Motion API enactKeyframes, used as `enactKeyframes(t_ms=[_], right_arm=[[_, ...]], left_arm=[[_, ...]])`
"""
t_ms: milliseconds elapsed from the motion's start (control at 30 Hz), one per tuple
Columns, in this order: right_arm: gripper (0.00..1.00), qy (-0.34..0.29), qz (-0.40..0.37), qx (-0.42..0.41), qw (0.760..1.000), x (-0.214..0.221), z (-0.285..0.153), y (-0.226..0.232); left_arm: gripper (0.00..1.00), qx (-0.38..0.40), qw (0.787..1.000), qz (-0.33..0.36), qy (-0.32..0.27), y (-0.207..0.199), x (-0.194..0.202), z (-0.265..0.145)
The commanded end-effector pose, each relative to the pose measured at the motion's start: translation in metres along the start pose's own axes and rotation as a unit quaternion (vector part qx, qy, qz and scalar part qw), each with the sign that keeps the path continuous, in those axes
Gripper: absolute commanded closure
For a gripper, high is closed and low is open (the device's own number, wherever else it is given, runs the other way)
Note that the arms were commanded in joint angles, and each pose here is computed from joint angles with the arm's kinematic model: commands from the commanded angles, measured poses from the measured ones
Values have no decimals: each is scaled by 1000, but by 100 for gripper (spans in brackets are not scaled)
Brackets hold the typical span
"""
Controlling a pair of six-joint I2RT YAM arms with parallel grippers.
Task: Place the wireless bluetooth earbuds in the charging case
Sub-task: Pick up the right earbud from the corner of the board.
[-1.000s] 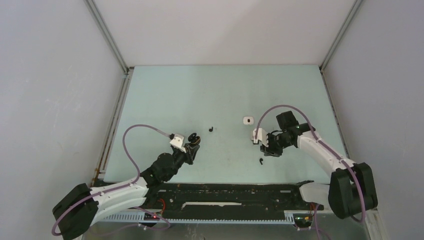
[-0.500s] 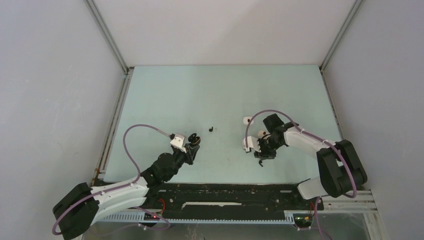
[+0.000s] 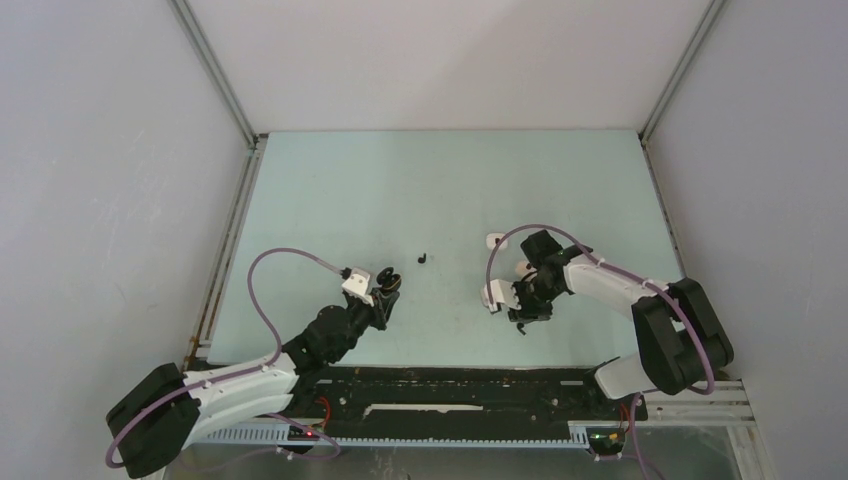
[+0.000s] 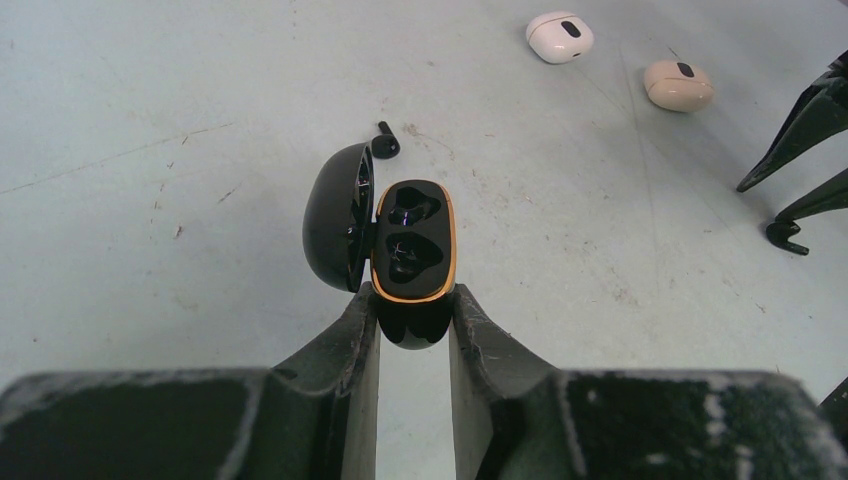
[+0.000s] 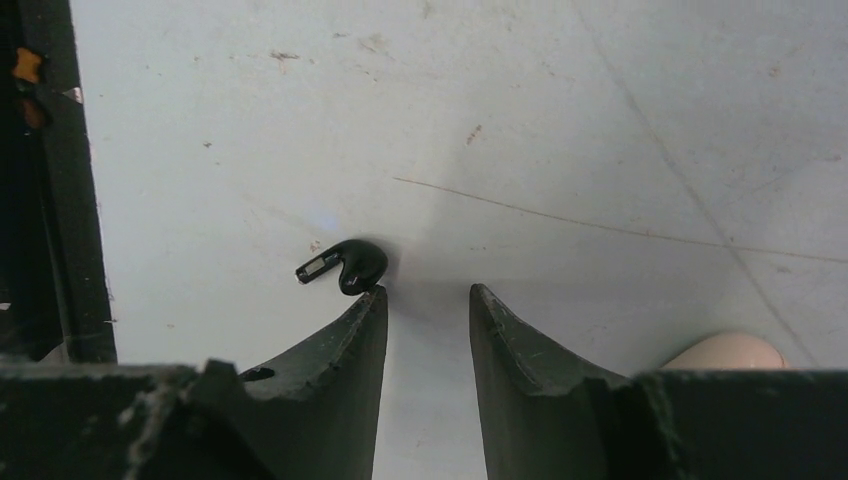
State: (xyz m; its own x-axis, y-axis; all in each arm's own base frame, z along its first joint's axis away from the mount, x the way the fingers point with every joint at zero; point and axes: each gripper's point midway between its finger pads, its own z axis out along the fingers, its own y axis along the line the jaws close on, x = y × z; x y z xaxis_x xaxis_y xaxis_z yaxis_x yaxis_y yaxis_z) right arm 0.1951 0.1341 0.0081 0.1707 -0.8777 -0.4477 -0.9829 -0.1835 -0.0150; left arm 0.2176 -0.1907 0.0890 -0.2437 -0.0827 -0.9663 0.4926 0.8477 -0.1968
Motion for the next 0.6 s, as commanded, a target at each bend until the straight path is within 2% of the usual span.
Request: enactKeyframes(t_ms=[0,567], right_arm=[[61,29,-17,-36,999,4,3,17],[60,43,-15,-95,994,1,11,45]], left_arm=[[96,13,999,1,-34,-8,-25,5],[96,15,999,1,-35,-8,-25,5]])
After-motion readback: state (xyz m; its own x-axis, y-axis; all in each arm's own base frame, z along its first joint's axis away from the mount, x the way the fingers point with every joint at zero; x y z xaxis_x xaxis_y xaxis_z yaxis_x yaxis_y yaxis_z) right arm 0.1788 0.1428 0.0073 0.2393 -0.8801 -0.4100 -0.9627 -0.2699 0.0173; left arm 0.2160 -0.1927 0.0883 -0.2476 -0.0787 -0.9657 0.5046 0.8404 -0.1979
